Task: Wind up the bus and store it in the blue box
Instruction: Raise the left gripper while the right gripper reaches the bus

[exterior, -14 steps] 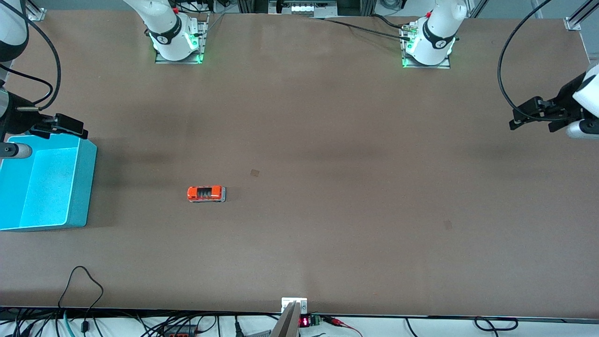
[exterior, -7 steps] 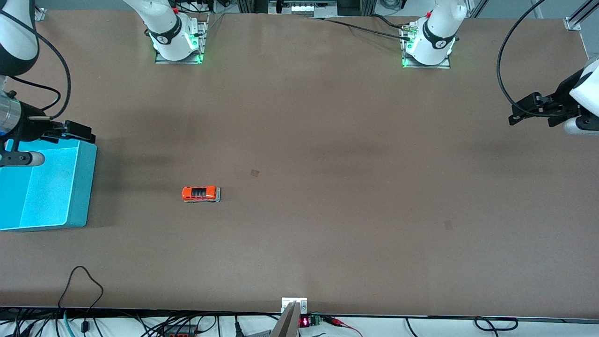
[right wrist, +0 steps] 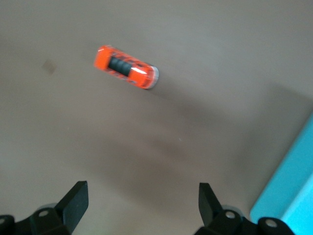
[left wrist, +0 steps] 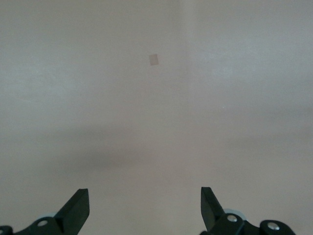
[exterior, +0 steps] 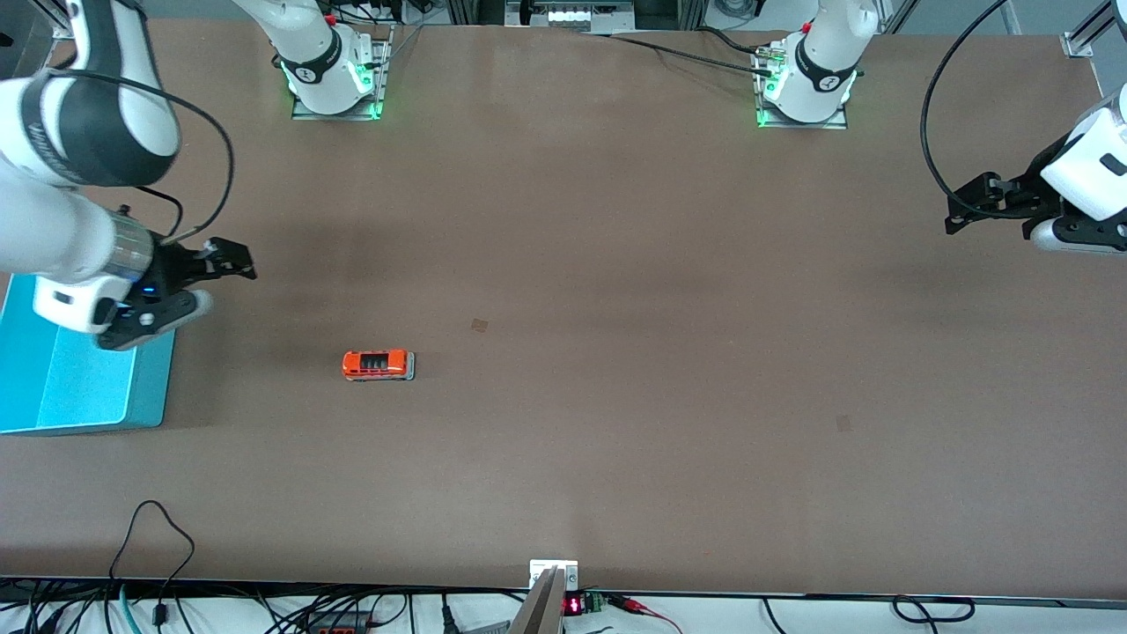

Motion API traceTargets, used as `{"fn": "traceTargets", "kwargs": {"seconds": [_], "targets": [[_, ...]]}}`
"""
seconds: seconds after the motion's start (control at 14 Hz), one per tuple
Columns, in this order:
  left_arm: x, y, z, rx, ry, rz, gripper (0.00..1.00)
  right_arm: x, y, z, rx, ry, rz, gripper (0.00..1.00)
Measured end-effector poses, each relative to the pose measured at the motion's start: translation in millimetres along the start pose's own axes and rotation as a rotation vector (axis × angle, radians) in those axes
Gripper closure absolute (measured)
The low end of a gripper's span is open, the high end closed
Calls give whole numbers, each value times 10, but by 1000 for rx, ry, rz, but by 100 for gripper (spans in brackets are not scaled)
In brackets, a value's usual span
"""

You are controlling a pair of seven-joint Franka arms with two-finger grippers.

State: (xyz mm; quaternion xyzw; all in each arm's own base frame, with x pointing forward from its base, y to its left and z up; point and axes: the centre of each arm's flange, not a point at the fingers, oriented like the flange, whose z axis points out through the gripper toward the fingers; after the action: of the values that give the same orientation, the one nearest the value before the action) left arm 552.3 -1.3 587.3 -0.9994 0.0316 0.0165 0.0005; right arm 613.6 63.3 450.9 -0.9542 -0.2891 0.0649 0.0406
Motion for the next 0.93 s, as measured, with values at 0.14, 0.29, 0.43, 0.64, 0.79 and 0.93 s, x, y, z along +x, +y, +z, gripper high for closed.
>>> {"fn": "traceTargets", "kwargs": {"seconds": [0.14,0.29,0.43,0.64,0.79,0.93], "targets": [[0,18,-2,0,0,3,0,198,-353,186,-98,-25,-217,0],[1,86,-9,1,1,15,0,356,-683,386,-151,-36,-379,0],[1,153,-14,1,2,27,0,478,-763,607,-163,-4,-515,0],[-1,180,-18,2,2,32,0,599,-708,953,-163,34,-603,0],[-9,175,-20,2,-2,31,0,686,-731,1211,-149,47,-631,0],[-11,175,-21,2,-2,31,0,775,-736,1540,-129,58,-673,0]]}}
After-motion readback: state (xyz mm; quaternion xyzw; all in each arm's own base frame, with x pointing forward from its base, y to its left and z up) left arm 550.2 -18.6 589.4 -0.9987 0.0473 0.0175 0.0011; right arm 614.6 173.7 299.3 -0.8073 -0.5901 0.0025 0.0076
